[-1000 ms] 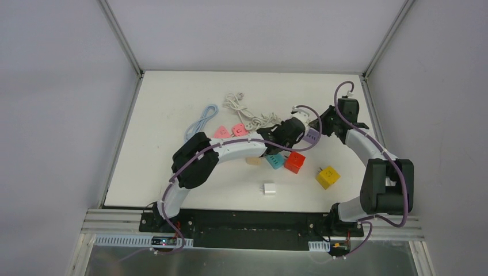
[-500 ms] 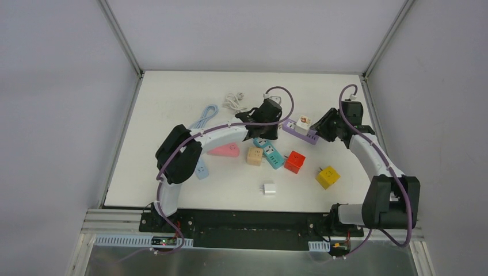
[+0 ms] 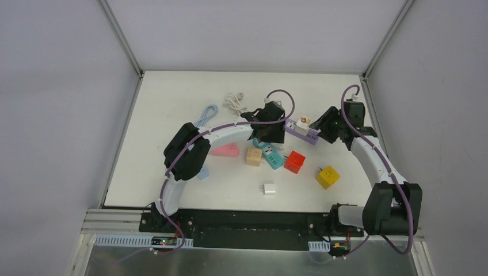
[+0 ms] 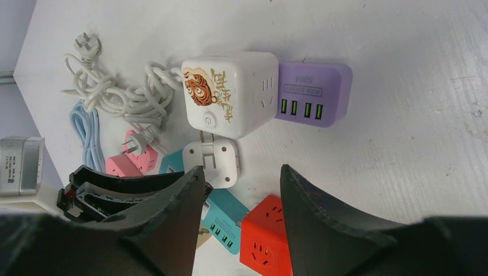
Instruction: Pull the plug off the socket
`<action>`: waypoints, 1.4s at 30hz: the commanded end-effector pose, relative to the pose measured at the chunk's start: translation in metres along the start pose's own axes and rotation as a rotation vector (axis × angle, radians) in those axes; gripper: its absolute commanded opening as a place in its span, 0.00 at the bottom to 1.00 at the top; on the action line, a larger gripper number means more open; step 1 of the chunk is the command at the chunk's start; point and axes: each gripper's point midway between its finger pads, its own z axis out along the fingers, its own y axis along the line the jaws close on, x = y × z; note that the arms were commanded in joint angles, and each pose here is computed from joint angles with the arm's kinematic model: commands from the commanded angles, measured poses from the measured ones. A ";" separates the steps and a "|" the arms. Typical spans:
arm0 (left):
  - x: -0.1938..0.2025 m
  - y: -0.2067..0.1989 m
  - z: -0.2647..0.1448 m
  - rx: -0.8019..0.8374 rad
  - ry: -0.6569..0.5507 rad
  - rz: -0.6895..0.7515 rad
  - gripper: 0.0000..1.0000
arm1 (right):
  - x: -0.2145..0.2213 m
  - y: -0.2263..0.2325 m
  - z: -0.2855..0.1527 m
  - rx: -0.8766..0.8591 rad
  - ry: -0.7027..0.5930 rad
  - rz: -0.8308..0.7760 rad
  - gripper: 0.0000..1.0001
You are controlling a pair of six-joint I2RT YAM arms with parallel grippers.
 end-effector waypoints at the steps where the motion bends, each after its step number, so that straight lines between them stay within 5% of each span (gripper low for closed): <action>1: -0.021 0.002 -0.012 -0.041 -0.057 -0.006 0.60 | -0.004 0.010 -0.012 -0.031 -0.022 0.000 0.54; 7: -0.046 -0.028 -0.041 0.118 -0.158 0.058 0.69 | -0.006 0.011 -0.014 -0.033 -0.028 -0.006 0.59; 15: -0.069 -0.048 -0.050 0.180 -0.197 0.079 0.72 | -0.005 0.019 -0.008 -0.020 -0.055 -0.054 0.87; 25: -0.105 -0.046 -0.010 0.164 -0.234 -0.114 0.71 | -0.019 0.017 0.021 0.189 -0.167 -0.088 0.87; 35: -0.129 -0.031 0.022 0.159 -0.272 -0.186 0.61 | -0.009 0.031 0.055 0.165 -0.106 -0.131 0.86; 42: -0.109 -0.030 0.051 0.181 -0.165 -0.199 0.57 | 0.001 0.021 0.073 0.218 -0.062 -0.150 0.81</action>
